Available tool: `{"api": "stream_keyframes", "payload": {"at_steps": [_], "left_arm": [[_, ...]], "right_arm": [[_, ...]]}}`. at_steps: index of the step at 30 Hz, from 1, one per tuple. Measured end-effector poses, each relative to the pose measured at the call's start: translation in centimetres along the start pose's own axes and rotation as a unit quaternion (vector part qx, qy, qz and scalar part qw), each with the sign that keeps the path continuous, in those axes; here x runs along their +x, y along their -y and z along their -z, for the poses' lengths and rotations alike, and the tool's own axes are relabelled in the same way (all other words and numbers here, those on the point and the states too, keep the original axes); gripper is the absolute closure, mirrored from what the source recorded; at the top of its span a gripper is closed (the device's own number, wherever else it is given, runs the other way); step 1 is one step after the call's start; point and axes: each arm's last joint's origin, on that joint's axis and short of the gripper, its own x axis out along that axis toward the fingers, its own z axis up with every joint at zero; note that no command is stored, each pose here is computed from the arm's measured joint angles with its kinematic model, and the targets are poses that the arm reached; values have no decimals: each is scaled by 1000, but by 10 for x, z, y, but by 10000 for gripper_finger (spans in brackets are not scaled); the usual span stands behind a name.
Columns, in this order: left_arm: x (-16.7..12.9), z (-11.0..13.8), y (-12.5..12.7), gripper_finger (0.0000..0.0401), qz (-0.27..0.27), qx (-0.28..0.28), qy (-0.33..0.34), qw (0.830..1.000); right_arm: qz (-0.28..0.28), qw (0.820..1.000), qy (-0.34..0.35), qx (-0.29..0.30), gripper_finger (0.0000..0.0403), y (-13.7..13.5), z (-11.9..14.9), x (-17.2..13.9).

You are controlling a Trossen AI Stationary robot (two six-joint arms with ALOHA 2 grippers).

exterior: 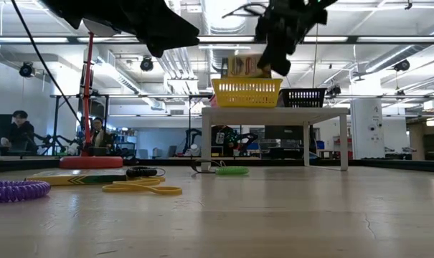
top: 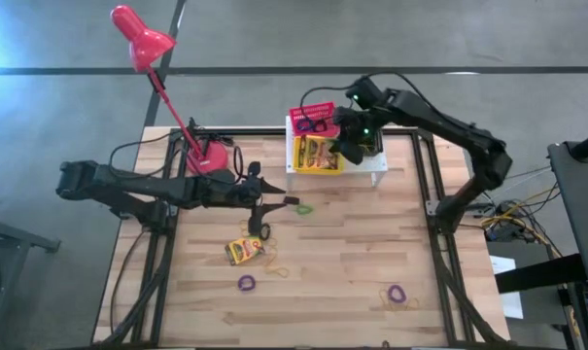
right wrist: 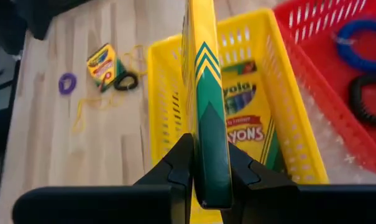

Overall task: Pick & Place Office Desk Supplies
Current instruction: Put the crayon box into the yellow bin on the shelf

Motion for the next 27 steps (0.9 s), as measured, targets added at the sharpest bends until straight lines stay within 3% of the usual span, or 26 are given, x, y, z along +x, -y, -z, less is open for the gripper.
{"api": "stream_keyframes", "payload": {"at_steps": [6, 18, 27], "left_arm": [[0, 0, 0, 238, 0, -2, 0, 1000], [0, 0, 0, 238, 0, -2, 1, 1000], [0, 0, 0, 238, 0, -2, 1, 1000]], "right_arm": [[-14, 998, -51, 31, 365, 23, 5, 17], [-18, 998, -54, 28, 362, 26, 4, 24], [-40, 998, -43, 38, 295, 27, 3, 26]]}}
